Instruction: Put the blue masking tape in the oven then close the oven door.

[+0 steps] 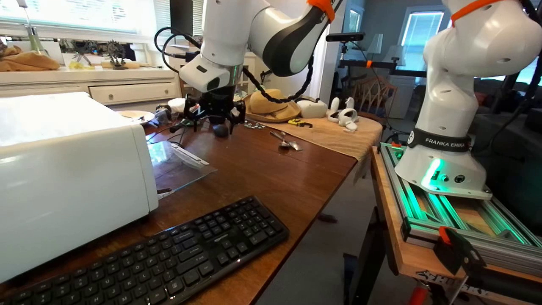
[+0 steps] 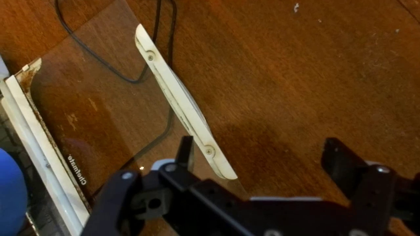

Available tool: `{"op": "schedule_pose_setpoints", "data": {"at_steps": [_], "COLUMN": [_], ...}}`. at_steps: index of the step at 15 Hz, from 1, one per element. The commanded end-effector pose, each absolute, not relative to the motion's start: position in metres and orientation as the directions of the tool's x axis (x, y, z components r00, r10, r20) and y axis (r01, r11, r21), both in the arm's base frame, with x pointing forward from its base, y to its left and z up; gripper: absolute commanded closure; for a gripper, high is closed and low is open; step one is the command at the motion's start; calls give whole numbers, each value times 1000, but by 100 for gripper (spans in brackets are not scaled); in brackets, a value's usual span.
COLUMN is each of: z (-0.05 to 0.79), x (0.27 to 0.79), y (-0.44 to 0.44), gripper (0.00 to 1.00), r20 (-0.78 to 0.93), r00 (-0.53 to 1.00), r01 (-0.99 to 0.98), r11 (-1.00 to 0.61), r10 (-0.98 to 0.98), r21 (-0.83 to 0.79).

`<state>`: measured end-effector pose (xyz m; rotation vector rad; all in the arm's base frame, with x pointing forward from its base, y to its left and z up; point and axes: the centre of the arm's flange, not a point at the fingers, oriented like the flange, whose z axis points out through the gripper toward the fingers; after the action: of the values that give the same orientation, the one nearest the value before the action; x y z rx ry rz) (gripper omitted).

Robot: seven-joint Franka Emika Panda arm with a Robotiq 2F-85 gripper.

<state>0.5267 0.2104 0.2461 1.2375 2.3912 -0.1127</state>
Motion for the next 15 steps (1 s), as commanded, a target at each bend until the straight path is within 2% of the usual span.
{"op": "schedule_pose_setpoints", "data": {"at_steps": [1,3,6,11,15], "z": [249,250,246,228,225], "x": [521,515,501,493,500], "y": [188,170,143,98,72], "gripper": [0,0,0,0,0], "r20": [-417,-421,-412,-299,-160], "r00": [-621,-685,-700,-720,-710], "r01": [668,578,520,468,486], "r11": [726,795,811,756,642], "r10": [663,595,584,626,686], "r21": [160,184,267,458,593]}}
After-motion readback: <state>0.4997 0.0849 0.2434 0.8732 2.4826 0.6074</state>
